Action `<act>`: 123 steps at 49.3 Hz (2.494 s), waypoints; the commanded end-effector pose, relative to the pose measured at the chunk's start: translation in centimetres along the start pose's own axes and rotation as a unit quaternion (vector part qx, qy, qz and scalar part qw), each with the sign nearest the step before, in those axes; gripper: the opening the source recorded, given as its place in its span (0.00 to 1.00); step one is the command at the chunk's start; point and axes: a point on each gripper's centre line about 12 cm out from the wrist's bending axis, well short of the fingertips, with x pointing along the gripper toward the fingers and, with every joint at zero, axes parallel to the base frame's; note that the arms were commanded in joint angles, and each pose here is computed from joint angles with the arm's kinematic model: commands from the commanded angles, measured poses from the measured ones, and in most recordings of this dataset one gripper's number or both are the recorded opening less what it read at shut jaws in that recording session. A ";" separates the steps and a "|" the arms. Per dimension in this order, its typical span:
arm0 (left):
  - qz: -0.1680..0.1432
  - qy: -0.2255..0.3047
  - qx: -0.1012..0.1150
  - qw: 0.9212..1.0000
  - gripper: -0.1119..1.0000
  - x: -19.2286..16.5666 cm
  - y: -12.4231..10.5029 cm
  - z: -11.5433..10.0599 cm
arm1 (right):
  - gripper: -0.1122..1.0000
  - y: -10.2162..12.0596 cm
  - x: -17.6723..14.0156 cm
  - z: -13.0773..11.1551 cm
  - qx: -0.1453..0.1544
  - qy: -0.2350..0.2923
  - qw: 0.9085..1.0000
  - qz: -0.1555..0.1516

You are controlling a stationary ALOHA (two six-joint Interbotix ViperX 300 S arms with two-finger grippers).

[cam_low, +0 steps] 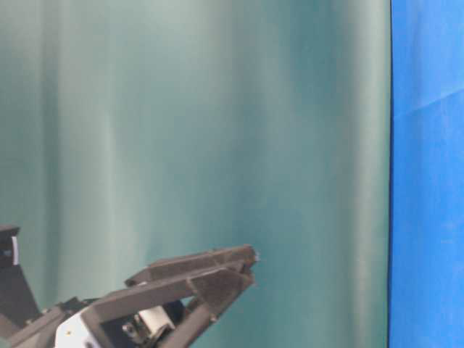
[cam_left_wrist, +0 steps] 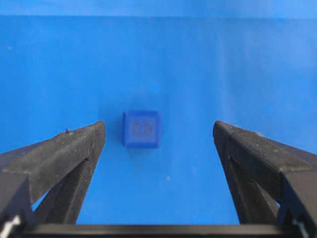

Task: Handover the blue block to the right arm after grasping it with the left arm, then place it in the designated position.
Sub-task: 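Close the left gripper on the blue cube, then lift the blue cube with the left gripper and rotate the wrist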

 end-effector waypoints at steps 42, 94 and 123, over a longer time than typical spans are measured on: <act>0.005 0.071 0.002 0.997 0.94 13.2 0.4 -6.6 | 0.98 0.0 0.7 -0.1 0.002 0.007 1.000 -0.001; 0.017 0.091 0.004 0.996 0.54 15.4 1.9 -8.8 | 0.98 -0.1 0.9 -0.5 0.002 0.015 1.000 -0.002; 0.016 0.089 0.002 0.996 0.54 13.8 1.7 -7.9 | 0.98 -0.1 1.1 -0.8 0.001 0.021 1.000 -0.002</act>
